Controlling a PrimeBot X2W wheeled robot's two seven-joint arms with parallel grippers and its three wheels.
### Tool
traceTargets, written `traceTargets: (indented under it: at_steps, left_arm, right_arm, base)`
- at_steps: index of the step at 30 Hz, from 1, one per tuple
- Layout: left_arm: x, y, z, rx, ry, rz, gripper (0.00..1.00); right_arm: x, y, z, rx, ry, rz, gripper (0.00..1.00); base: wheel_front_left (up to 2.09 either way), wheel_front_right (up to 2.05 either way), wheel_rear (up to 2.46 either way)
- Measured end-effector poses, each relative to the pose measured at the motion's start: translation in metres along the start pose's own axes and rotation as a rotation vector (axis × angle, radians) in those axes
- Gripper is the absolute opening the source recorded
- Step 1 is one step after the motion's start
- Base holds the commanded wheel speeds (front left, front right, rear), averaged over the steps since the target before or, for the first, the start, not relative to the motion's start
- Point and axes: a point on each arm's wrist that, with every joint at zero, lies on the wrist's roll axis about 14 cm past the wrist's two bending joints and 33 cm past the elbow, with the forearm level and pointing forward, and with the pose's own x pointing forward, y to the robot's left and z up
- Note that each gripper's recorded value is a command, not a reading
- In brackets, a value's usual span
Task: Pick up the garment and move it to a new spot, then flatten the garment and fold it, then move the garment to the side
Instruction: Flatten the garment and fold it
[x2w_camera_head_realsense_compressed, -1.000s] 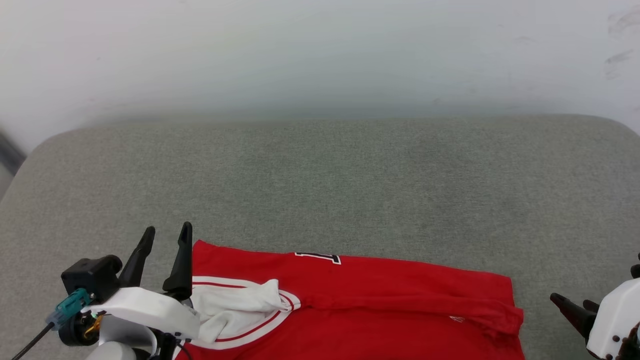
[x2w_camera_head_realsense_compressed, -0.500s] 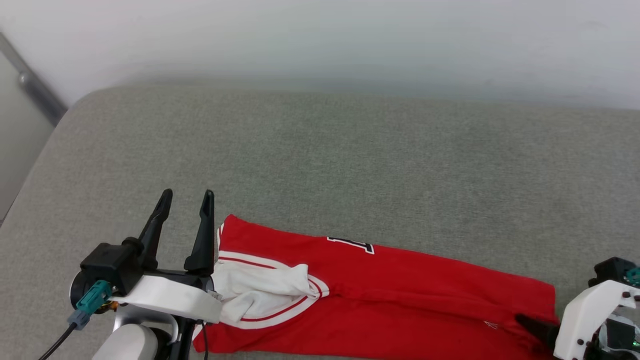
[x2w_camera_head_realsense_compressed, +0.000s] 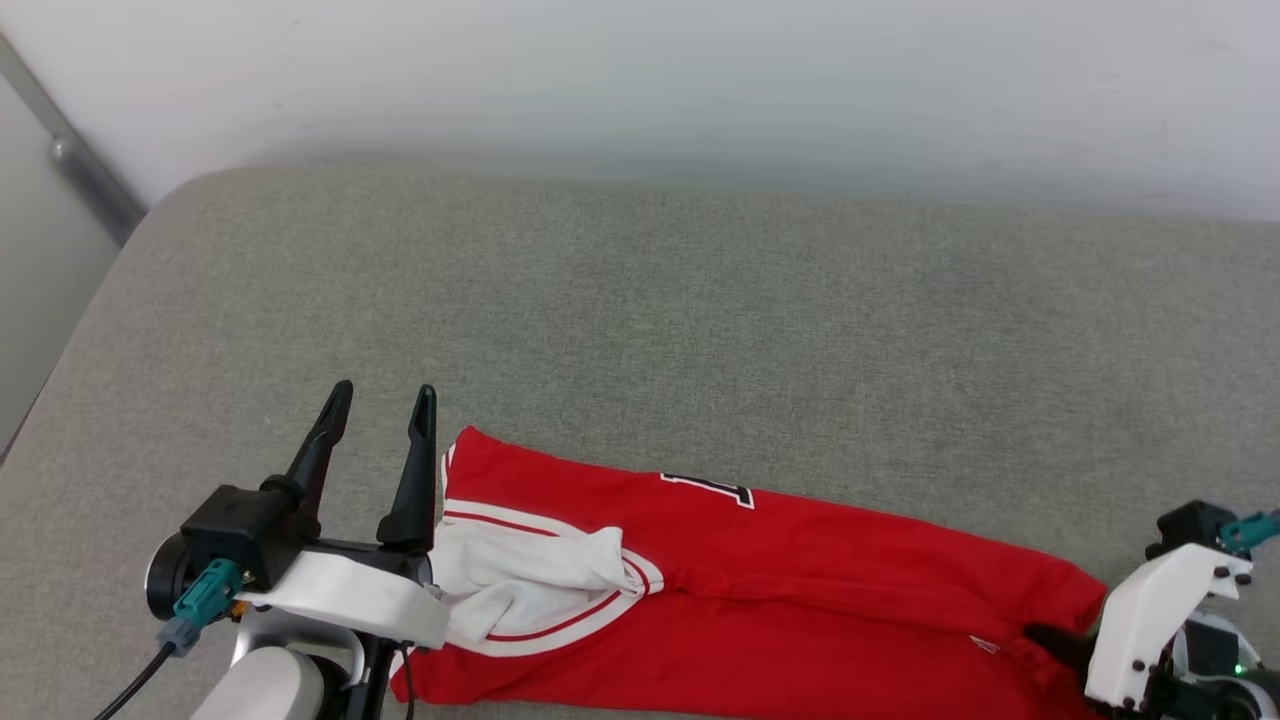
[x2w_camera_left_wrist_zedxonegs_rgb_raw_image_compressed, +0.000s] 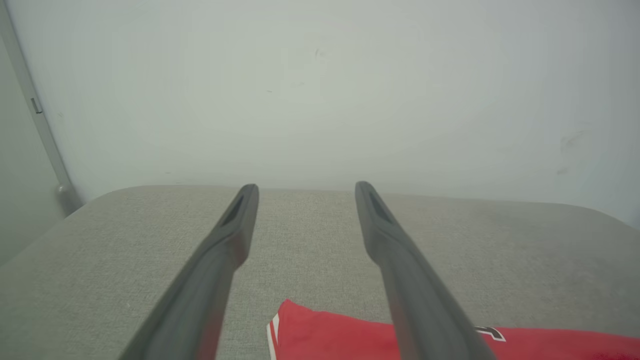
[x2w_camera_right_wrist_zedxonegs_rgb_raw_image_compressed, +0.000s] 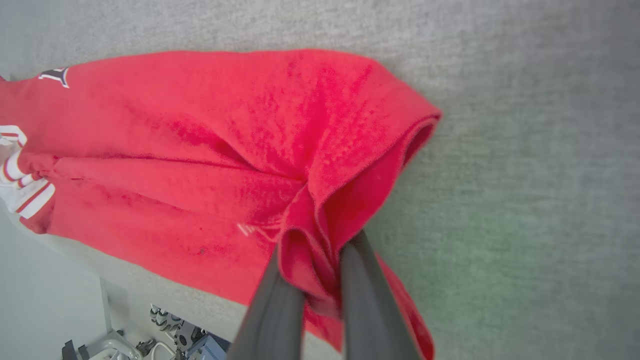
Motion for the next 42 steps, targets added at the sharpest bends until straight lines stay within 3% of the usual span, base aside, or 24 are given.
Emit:
traceTargets:
  at_steps: [4,9,18,22,25,30,36,42]
  left_arm:
    - [-0.001,-0.004,0.001,0.013,-0.004,-0.013,1.0]
    - [-0.002,-0.011,0.001,0.018,-0.003,-0.03,1.0]
    - [0.0,-0.023,-0.006,0.01,0.021,-0.059,1.0]
    - [0.002,-0.025,-0.009,0.008,0.03,-0.068,1.0]
    - [0.003,-0.028,-0.009,0.002,0.03,-0.073,1.0]
    - [0.001,-0.03,-0.009,0.002,0.034,-0.08,1.0]
    - [-0.005,-0.026,-0.007,0.014,0.04,-0.08,1.0]
    - [-0.011,-0.02,-0.005,0.021,0.042,-0.063,1.0]
  right_arm:
    - [-0.011,0.002,0.022,-0.025,-0.075,0.005,0.0]
    - [-0.035,-0.019,0.049,-0.014,-0.167,-0.05,0.0]
    - [-0.086,-0.082,0.074,0.089,-0.325,-0.224,0.0]
    - [-0.094,-0.087,0.071,0.16,-0.351,-0.221,0.0]
    - [-0.08,-0.06,0.062,0.264,-0.313,-0.081,0.0]
    - [-0.075,-0.022,0.056,0.332,-0.238,0.122,0.0]
    - [-0.065,0.031,0.055,0.371,-0.152,0.403,0.0]
    - [-0.045,0.084,0.041,0.34,-0.043,0.557,0.0]
  base:
    - [0.0,0.0,0.0]
    - [0.0,0.0,0.0]
    - [0.0,0.0,0.0]
    - [0.0,0.0,0.0]
    - [0.0,0.0,0.0]
    - [0.0,0.0,0.0]
    - [0.0,0.0,0.0]
    - [0.0,0.0,0.0]
